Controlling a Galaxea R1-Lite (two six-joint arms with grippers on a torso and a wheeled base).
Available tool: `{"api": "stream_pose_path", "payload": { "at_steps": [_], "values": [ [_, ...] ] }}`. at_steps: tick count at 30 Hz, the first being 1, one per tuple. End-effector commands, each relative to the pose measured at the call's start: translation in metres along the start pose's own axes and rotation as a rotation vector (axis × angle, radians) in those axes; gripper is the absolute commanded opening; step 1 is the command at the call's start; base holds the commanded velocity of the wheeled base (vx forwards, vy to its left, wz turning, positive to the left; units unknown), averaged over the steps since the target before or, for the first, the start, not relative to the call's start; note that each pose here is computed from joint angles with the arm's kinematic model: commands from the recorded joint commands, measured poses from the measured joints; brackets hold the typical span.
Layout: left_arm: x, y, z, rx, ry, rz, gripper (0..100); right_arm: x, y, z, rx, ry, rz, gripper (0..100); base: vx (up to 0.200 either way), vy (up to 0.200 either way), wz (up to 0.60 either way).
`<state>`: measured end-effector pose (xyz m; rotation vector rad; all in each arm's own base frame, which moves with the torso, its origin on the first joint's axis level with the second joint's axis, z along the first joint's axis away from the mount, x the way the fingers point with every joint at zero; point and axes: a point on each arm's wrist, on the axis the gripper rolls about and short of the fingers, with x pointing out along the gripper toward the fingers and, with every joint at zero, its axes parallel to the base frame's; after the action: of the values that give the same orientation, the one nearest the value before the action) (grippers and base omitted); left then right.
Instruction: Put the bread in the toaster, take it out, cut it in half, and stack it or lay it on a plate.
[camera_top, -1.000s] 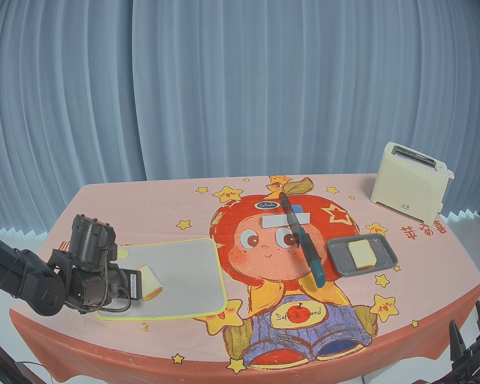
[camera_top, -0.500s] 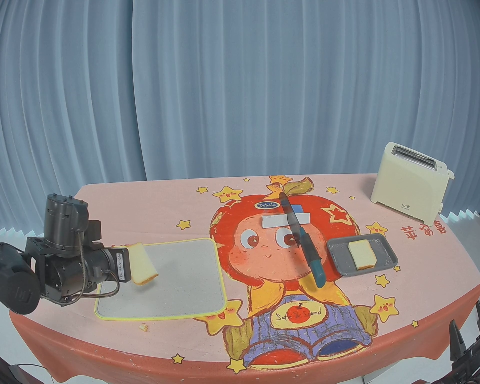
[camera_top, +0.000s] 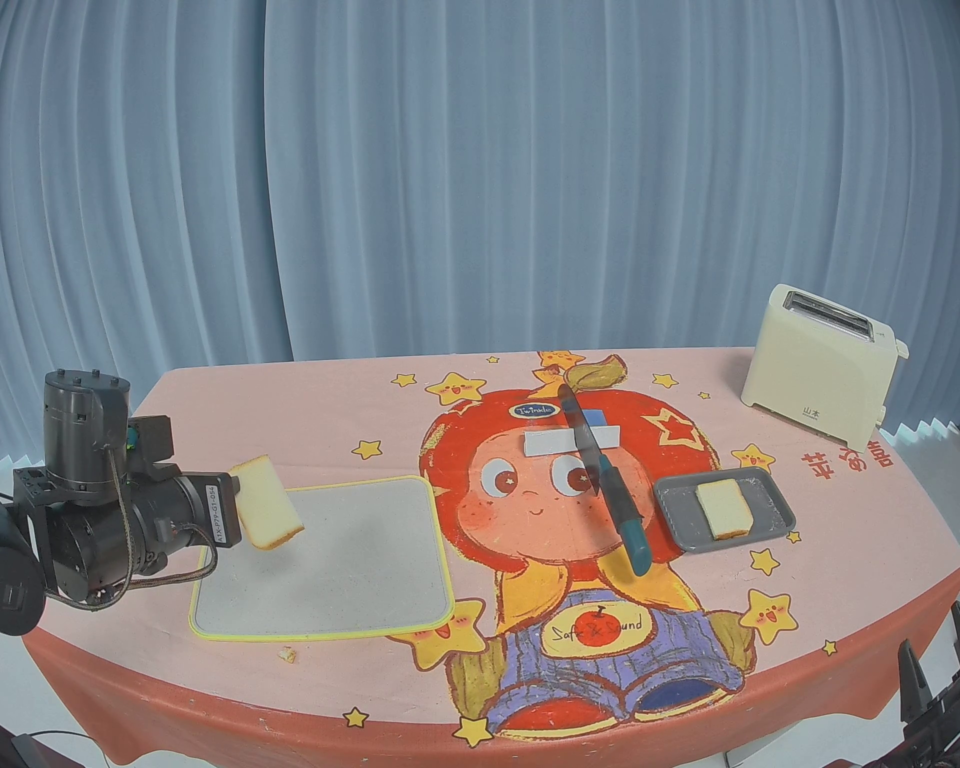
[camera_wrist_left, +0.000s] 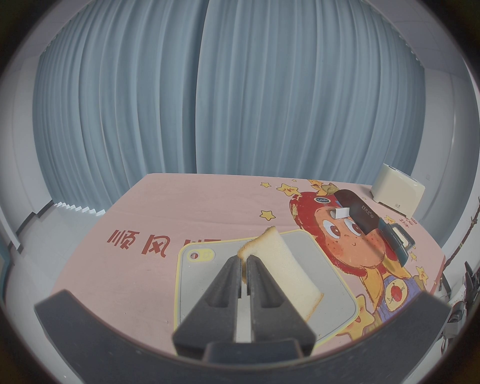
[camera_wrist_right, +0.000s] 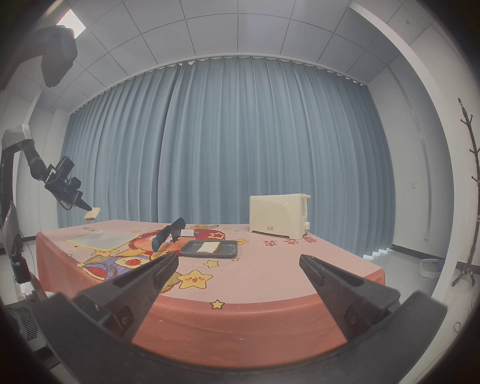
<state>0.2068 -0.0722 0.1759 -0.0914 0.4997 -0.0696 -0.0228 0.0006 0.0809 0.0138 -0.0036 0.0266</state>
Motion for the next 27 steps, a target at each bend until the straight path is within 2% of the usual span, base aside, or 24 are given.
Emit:
{"api": "stream_pose_path", "payload": {
  "at_steps": [1, 27],
  "values": [
    [-0.002, 0.0003, 0.0009, -0.004, -0.008, 0.001, 0, 0.0, -0.0001, -0.0051, 0.0, 0.001, 0.001, 100, 0.0, 0.0, 0.0],
    [-0.0022, 0.0008, -0.0011, -0.007, -0.001, -0.001, 0, 0.0, -0.0001, -0.0051, 0.0, 0.001, 0.001, 100, 0.0, 0.0, 0.0]
  ]
}}
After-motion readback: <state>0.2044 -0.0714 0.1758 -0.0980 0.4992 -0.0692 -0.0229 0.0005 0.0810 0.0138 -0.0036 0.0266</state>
